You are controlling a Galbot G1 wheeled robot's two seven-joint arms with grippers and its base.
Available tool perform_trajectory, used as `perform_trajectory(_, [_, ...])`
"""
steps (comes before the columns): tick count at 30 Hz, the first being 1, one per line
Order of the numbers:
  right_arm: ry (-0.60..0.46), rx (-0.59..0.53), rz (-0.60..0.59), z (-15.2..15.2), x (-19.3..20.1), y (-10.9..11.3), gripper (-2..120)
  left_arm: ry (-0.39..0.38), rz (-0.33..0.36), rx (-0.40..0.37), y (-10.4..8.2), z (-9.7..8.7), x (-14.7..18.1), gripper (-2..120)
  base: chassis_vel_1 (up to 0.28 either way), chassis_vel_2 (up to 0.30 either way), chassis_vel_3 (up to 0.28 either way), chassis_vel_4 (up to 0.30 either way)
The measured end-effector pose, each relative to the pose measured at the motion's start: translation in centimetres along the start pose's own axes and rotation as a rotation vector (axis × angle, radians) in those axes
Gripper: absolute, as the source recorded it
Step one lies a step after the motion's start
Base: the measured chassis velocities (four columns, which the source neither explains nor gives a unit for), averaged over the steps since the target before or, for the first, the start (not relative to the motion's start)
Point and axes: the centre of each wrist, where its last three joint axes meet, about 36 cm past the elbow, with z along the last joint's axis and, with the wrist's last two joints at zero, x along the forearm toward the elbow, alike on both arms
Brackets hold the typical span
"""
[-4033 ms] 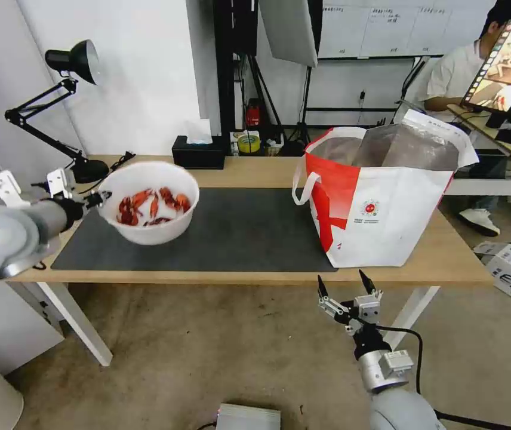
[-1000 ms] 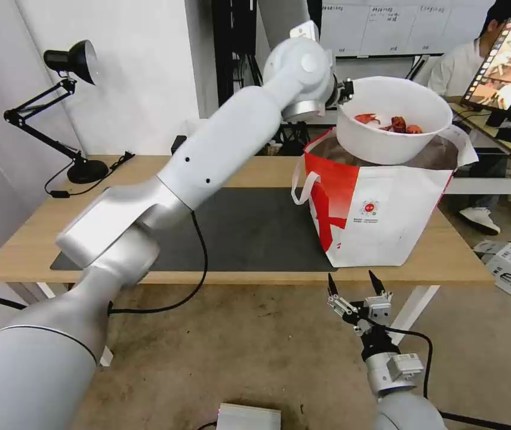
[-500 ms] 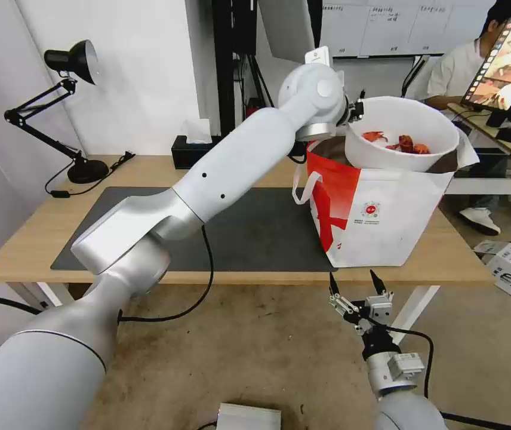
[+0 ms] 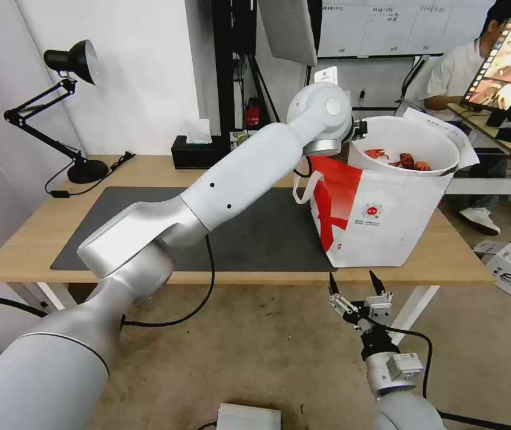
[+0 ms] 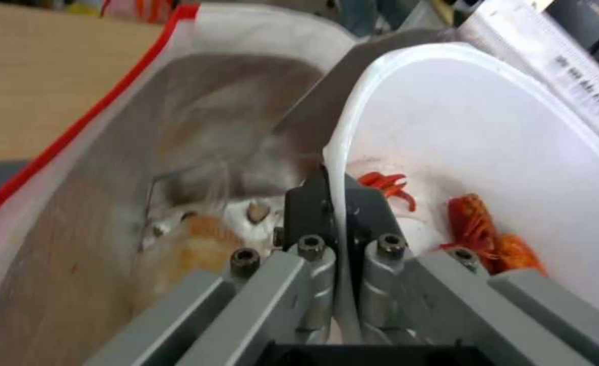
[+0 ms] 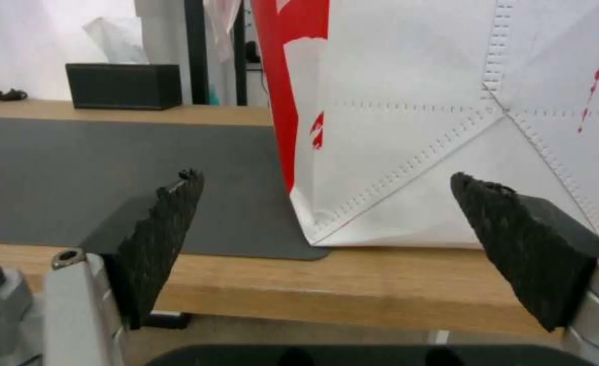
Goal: Pick up the trash from the table and place it into the takeout bag.
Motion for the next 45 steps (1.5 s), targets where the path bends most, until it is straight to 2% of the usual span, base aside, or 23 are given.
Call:
perform_trajectory(5, [-0.002, -0.005, -0.004, 0.0, -0.1, 0.3, 92, 0.046, -0.018, 0.037, 0.4, -0.4, -0.1, 0, 0.0, 0.0, 0.0, 0.0])
perform_trajectory(13, [-0.003, -0.003, -0.004, 0.1, -0.1, 0.3, 92, 0.051, -0.036, 0.048, 1.0, -0.3, -0.5, 0, 0.0, 0.0, 0.0, 0.0])
perform_trajectory(16, [-0.002, 0.0, -0.003, 0.1, -0.1, 0.2, 92, 0.029, -0.04, 0.036, 1.0, -0.3, -0.6, 11, 0.0, 0.0, 0.0, 0.0])
perform_trajectory(17, [-0.002, 0.0, -0.003, 0.1, -0.1, 0.2, 92, 0.029, -0.04, 0.036, 1.0, -0.3, -0.6, 11, 0.0, 0.0, 0.0, 0.0])
perform_trajectory(19, [-0.001, 0.0, -0.003, 0.1, -0.1, 0.2, 92, 0.015, -0.045, 0.028, 1.2, -0.4, -0.6, 21, 0.0, 0.0, 0.0, 0.0])
perform_trajectory(21, [-0.001, 0.0, -0.003, 0.1, -0.1, 0.2, 92, 0.008, -0.045, 0.025, 1.2, -0.5, -0.6, 24, 0.0, 0.0, 0.0, 0.0])
perform_trajectory(26, [-0.001, 0.001, -0.004, 0.1, -0.1, 0.1, 92, -0.029, -0.054, -0.001, 1.7, -0.4, -0.3, 47, 0.0, 0.0, 0.0, 0.0])
perform_trajectory(27, [-0.001, 0.001, -0.004, 0.1, -0.1, 0.1, 92, -0.029, -0.054, -0.001, 1.7, -0.4, -0.3, 47, 0.0, 0.0, 0.0, 0.0])
perform_trajectory(32, [-0.003, 0.003, -0.005, 0.0, -0.1, 0.1, 92, -0.052, -0.056, -0.014, 2.1, -0.6, 0.1, 67, 0.0, 0.0, 0.0, 0.0])
perform_trajectory(33, [-0.003, 0.003, -0.005, 0.0, -0.1, 0.1, 92, -0.052, -0.056, -0.014, 2.1, -0.6, 0.1, 67, 0.0, 0.0, 0.0, 0.0])
perform_trajectory(35, [-0.003, 0.003, -0.005, 0.0, -0.1, 0.1, 92, -0.07, -0.054, -0.033, 2.3, -0.7, 0.6, 79, 0.0, 0.0, 0.0, 0.0])
perform_trajectory(36, [-0.003, 0.003, -0.005, 0.0, -0.1, 0.1, 92, -0.07, -0.054, -0.033, 2.3, -0.7, 0.6, 79, 0.0, 0.0, 0.0, 0.0])
perform_trajectory(38, [-0.003, 0.004, -0.006, 0.0, 0.0, 0.1, 92, -0.085, -0.044, -0.047, 2.4, -0.7, 1.3, 91, 0.0, 0.0, 0.0, 0.0])
perform_trajectory(42, [-0.003, 0.004, -0.008, 0.0, 0.0, 0.2, 92, -0.11, -0.031, -0.068, 2.7, -0.8, 2.3, 99, 0.0, 0.0, 0.0, 0.0])
perform_trajectory(45, [-0.002, 0.003, -0.008, 0.0, 0.0, 0.3, 92, -0.123, -0.025, -0.076, 2.8, -0.9, 2.6, 99, 0.0, 0.0, 0.0, 0.0])
